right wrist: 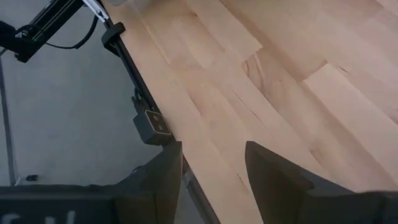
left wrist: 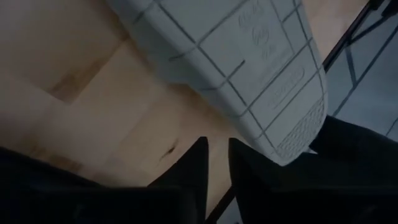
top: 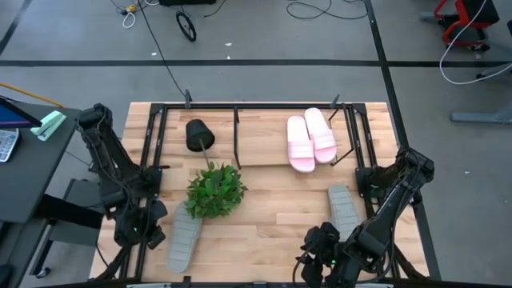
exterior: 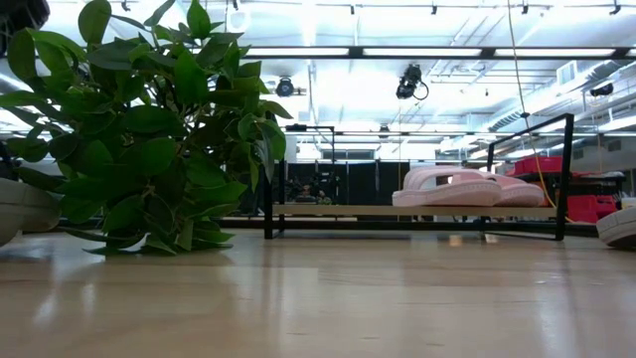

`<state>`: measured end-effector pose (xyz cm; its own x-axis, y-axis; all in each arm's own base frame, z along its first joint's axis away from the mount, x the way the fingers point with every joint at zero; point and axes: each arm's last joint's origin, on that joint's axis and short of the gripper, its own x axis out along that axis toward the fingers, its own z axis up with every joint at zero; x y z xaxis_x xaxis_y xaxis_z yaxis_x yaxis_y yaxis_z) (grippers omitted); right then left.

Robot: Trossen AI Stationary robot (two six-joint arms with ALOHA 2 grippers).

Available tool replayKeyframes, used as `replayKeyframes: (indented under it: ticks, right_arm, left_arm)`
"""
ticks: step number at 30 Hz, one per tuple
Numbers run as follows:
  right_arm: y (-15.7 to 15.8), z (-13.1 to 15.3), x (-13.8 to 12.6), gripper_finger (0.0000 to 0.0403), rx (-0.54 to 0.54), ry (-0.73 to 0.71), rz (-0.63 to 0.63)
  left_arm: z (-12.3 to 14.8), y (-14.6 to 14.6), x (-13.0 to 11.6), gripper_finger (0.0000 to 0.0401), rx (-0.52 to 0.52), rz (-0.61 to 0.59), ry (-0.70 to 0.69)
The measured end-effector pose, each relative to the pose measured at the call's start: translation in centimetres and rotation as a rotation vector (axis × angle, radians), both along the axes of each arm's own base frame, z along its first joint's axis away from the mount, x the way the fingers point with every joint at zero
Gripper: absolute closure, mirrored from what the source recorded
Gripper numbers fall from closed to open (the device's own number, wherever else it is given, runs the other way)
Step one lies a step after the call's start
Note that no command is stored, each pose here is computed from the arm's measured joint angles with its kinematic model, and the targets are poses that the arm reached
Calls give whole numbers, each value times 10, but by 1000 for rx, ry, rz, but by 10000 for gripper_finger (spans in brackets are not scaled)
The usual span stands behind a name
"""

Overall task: Pick and place slides into the shelf
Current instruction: Put the left gray slide on the shelf

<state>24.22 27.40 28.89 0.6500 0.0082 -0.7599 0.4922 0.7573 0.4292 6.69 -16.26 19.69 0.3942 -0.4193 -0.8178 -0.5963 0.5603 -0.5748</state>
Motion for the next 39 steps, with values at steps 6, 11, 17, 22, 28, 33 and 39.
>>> replayKeyframes:
  ticks: [6,11,17,22,28,33,39]
  right_arm:
    - [0,0,0,222,0,-1,1]
    - [0,0,0,222,1,-1,1]
    - [0,0,0,222,4,-1,-3]
    - [0,0,0,222,4,-1,-3]
    - [0,0,0,222,4,-1,-3]
    - [0,0,0,222,5,-1,-3]
    - [0,0,0,222,6,-2,-4]
  left_arm:
    - [0,4,-1,276,26,-33,2]
    - [1,3,-1,248,65,-134,-52]
    - [1,3,-1,242,62,-136,-50]
    - [1,3,0,242,44,-61,-36]
    - [2,3,2,202,34,29,-75]
    - [2,3,3,145,27,68,-96]
    - [1,4,3,105,20,132,-74]
